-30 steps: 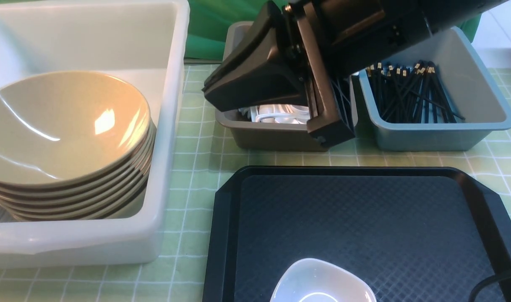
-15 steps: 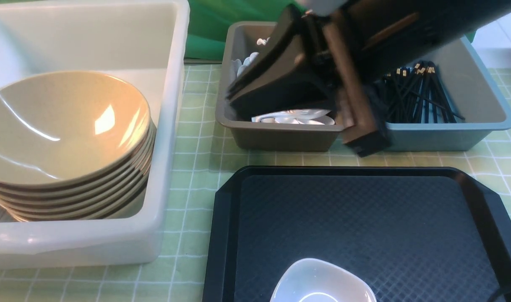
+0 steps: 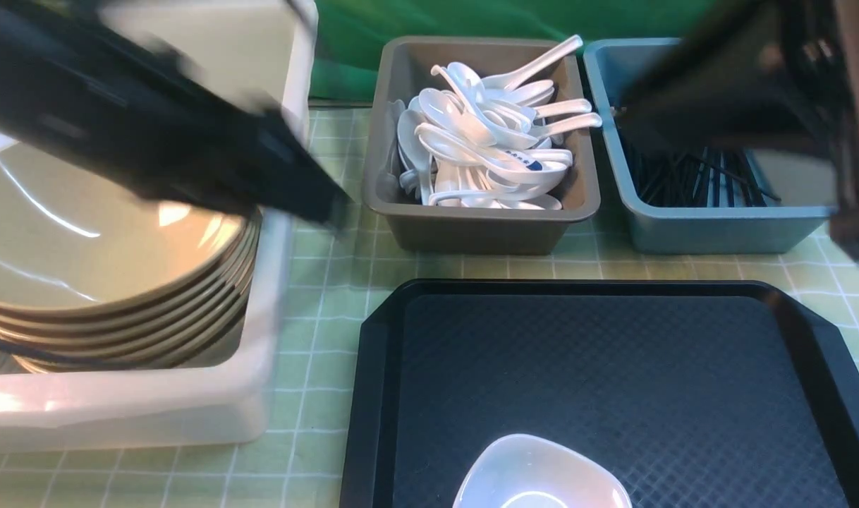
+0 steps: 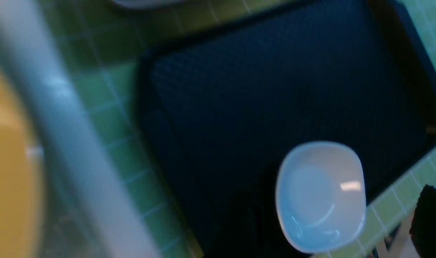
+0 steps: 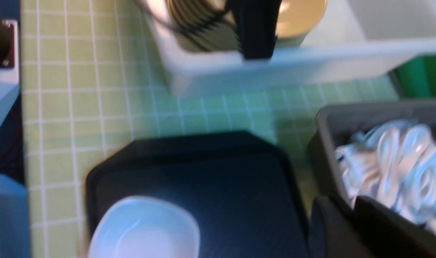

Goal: On green table put chopsticks spoon bowls plates into blue grey white boxes.
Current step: 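Grasp the small white bowl on the black tray by its rim with the left gripper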

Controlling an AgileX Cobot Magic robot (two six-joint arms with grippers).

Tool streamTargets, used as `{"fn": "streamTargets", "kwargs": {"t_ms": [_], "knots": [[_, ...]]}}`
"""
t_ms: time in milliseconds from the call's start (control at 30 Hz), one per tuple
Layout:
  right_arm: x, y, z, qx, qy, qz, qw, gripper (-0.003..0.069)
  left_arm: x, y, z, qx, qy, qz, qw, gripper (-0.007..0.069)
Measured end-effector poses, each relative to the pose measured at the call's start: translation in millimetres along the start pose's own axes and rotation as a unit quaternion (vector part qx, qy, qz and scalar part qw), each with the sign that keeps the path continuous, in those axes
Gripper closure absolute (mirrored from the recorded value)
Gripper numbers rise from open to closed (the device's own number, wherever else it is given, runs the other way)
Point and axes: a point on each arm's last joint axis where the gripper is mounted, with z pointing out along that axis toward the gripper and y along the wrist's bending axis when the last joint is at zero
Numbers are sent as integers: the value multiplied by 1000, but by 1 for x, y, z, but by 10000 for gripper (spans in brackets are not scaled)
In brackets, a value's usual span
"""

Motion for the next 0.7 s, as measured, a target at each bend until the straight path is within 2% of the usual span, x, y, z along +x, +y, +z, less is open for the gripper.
{"fn": "streamTargets", "kwargs": {"t_ms": [33,133,167,267,400,533,633,667,700], "knots": [[1,1,0,-1,1,1,1000,560,0,-4,6,0,0,0,1000,91],[25,16,0,-5,17,22,1000,557,-3,-20,76,24,106,40,993,107],[27,17,-1,-5,18,24,1000,556,-3,-22,84,26,117,42,992,107],[41,31,-16,14,-4,29,999,549,6,-25,143,27,205,57,977,107],[46,38,-33,43,-38,21,998,548,17,-22,183,25,265,48,963,107],[45,42,-52,74,-80,13,994,543,22,-12,209,17,280,31,959,109],[44,43,-57,88,-97,10,991,540,22,-12,216,29,284,31,958,181],[43,42,-58,91,-99,10,991,539,22,-12,218,35,285,31,957,234],[43,42,-58,91,-99,10,991,538,23,-12,218,38,285,30,957,244]]}}
